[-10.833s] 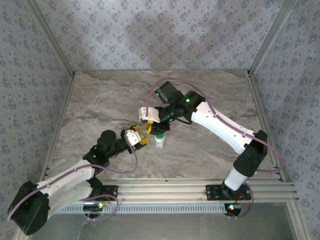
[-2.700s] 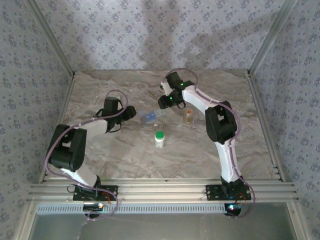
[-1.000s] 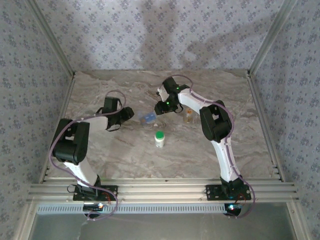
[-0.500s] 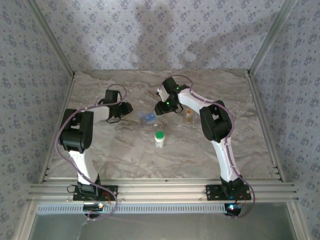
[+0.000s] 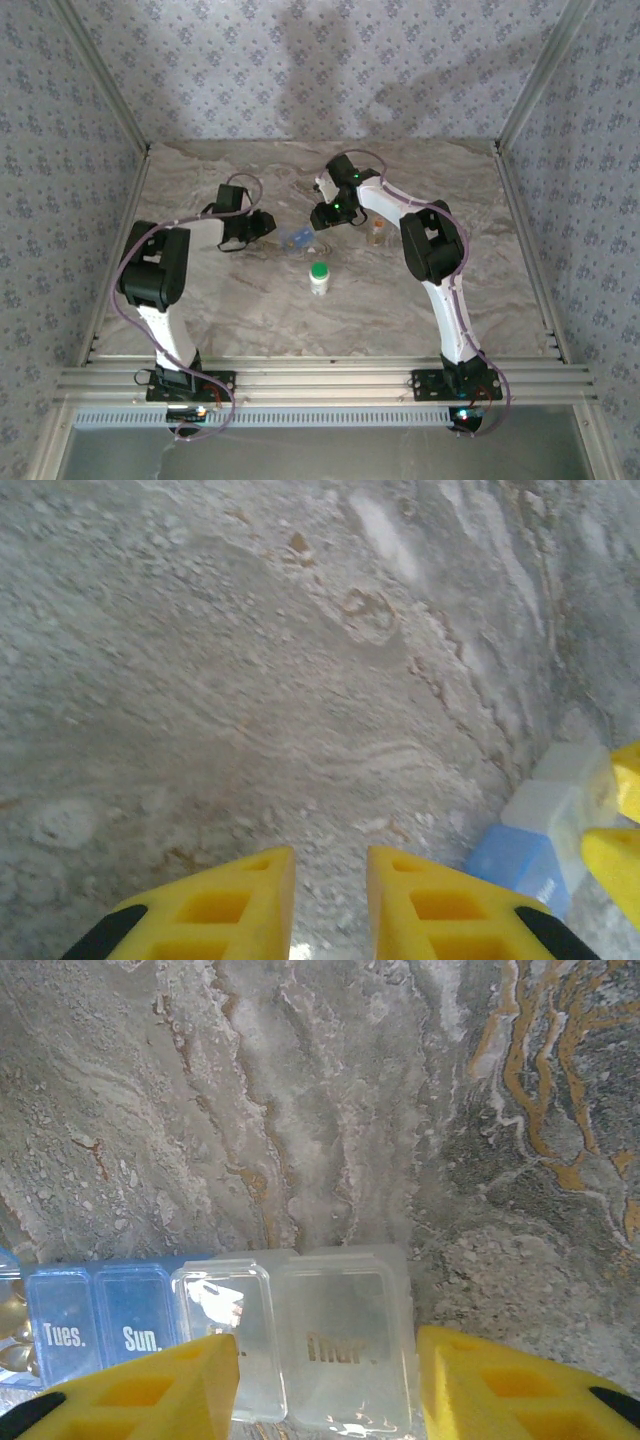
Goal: Sort the pills into containers
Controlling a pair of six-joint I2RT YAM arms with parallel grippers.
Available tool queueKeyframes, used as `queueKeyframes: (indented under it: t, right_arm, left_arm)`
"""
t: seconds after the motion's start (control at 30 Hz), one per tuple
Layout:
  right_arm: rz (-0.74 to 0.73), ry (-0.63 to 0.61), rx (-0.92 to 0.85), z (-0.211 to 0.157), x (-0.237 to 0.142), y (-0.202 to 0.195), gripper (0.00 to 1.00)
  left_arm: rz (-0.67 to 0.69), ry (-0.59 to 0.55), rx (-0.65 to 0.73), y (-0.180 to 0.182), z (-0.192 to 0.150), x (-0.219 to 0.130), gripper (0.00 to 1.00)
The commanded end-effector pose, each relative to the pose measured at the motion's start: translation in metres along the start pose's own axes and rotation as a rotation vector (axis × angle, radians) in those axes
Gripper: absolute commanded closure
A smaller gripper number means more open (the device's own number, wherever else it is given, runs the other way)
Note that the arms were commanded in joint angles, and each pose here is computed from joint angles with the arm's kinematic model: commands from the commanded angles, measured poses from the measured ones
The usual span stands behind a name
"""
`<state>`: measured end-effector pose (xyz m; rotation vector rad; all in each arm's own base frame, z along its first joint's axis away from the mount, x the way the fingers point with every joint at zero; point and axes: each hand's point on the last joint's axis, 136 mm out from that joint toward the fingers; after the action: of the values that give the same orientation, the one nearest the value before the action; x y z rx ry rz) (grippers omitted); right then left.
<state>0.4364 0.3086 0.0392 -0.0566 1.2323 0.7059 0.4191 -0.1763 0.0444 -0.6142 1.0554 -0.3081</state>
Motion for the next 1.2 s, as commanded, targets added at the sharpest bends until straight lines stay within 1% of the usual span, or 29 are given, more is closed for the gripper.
queueKeyframes:
  t: [0.0, 0.23, 0.37, 0.63, 0.77, 0.83, 0.9, 1.17]
  right_arm:
    - [-0.037, 0.083, 0.019, -0.022, 0.014, -0.01, 0.49]
    - [-0.04, 0.086, 0.025, -0.024, 0.015, -0.011, 0.49]
    - [-0.041, 0.087, 0.025, -0.024, 0.016, -0.011, 0.49]
    - [-0.042, 0.094, 0.024, -0.026, 0.019, -0.011, 0.49]
    - [-0.05, 0.098, 0.023, -0.028, 0.019, -0.013, 0.49]
    - [-0.051, 0.1, 0.021, -0.029, 0.02, -0.013, 0.49]
    - [-0.052, 0.099, 0.021, -0.029, 0.02, -0.013, 0.49]
    - [-0.072, 0.104, 0.017, -0.031, 0.023, -0.016, 0.49]
  left_arm:
    - [-0.092, 0.012, 0.043, -0.032, -0.01, -0.01, 0.73]
    - [-0.118, 0.038, 0.077, -0.05, -0.029, -0.013, 0.74]
    - [-0.092, 0.06, 0.099, -0.049, -0.039, -0.01, 0.75]
    - [-0.061, 0.075, 0.132, -0.055, -0.047, -0.007, 0.81]
    - [0.053, 0.084, 0.23, -0.052, -0.055, -0.007, 0.84]
    - [0.136, 0.085, 0.287, -0.045, -0.059, -0.005, 0.84]
    - [0.194, 0.088, 0.313, -0.037, -0.061, -0.003, 0.85]
    - [0.296, 0.106, 0.398, -0.03, -0.07, 0.006, 0.88]
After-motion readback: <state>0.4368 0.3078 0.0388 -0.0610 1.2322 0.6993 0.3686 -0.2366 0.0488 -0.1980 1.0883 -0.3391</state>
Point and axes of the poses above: each hand's point on the last joint's axis, 136 mm out from that joint toward the fingers, its own x axis out along the fingers, its own y axis along the line the jaws close on, z = x × y
